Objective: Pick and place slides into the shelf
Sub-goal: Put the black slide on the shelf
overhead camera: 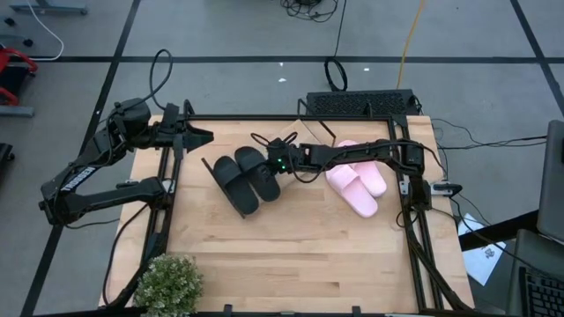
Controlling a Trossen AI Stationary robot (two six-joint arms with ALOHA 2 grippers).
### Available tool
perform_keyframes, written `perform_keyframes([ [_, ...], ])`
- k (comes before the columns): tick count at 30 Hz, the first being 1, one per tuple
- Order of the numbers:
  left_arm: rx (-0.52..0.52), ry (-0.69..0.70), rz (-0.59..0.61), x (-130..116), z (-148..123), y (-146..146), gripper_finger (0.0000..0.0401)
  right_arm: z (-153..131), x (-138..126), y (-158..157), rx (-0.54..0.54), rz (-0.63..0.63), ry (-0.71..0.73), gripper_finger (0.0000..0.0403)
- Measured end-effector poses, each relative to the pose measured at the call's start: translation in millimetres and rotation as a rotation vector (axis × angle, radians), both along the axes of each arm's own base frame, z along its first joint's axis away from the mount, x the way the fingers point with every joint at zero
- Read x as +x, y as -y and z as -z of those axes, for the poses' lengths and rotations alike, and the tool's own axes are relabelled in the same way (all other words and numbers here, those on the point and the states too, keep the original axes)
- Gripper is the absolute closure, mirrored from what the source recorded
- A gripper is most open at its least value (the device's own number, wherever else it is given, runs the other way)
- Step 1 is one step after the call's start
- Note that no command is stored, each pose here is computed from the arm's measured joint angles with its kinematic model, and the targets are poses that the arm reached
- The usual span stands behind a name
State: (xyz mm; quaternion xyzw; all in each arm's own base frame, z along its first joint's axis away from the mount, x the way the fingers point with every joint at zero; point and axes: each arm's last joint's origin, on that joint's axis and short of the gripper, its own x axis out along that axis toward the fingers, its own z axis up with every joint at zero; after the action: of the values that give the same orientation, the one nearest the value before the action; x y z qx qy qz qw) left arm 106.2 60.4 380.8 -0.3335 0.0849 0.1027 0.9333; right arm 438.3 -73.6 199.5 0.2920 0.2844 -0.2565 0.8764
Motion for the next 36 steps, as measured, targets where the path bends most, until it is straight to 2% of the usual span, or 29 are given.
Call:
perform_keyframes([
  [36, 0.004, -0.001, -0.001, 0.0, 0.0, -0.1, 0.0236, 1.6, -1.6, 6.1, 0.048, -0.039, 0.002, 0.0288],
])
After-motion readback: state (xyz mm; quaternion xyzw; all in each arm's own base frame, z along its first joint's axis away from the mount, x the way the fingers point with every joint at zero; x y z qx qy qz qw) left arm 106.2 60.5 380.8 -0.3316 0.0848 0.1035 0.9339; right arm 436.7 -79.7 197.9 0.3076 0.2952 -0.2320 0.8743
